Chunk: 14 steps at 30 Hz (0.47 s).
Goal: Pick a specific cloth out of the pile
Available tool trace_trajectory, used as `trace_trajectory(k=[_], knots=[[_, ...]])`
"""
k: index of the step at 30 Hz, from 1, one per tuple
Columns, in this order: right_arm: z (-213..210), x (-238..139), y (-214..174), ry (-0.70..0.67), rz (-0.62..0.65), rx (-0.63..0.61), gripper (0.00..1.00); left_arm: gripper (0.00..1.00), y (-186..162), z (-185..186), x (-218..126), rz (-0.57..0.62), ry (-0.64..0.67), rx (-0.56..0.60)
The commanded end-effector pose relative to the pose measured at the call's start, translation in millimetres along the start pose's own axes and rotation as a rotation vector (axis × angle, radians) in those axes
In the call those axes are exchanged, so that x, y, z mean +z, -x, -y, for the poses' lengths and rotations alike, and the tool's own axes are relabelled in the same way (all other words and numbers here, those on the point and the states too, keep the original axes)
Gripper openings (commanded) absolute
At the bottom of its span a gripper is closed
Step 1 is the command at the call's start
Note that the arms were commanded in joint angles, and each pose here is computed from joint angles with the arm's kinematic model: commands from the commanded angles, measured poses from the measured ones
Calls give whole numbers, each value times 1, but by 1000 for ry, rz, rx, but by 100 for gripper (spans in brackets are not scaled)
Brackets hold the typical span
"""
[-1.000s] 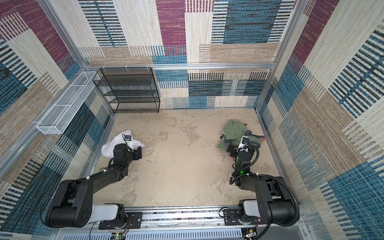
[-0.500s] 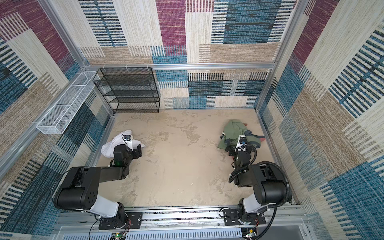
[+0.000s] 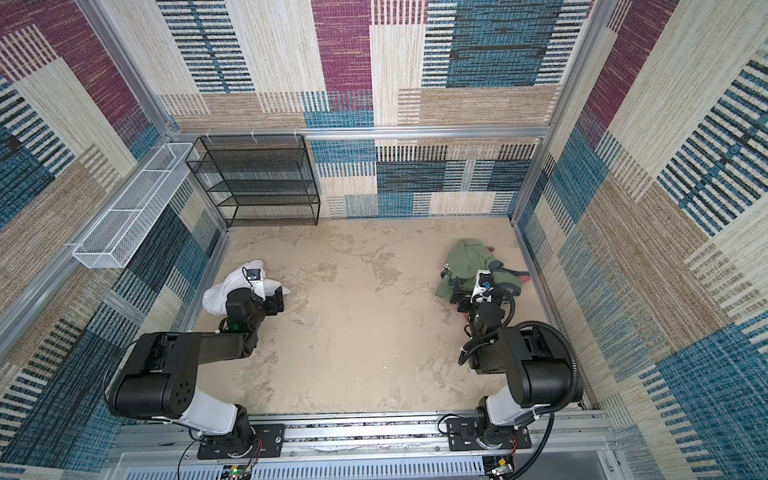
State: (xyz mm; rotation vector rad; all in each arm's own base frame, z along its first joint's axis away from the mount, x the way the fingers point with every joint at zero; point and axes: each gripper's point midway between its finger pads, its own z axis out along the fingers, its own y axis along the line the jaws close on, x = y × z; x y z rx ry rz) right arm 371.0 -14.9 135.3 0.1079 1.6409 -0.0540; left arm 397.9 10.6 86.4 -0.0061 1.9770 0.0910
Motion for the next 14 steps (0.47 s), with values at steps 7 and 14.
trace_trajectory(k=[7,14], knots=[[-2,-1,10,12,41,1,100,88,9,3,1,32,-17,-11],[-2,-1,10,11,40,2,100,88,8,2,1,27,-16,-11]])
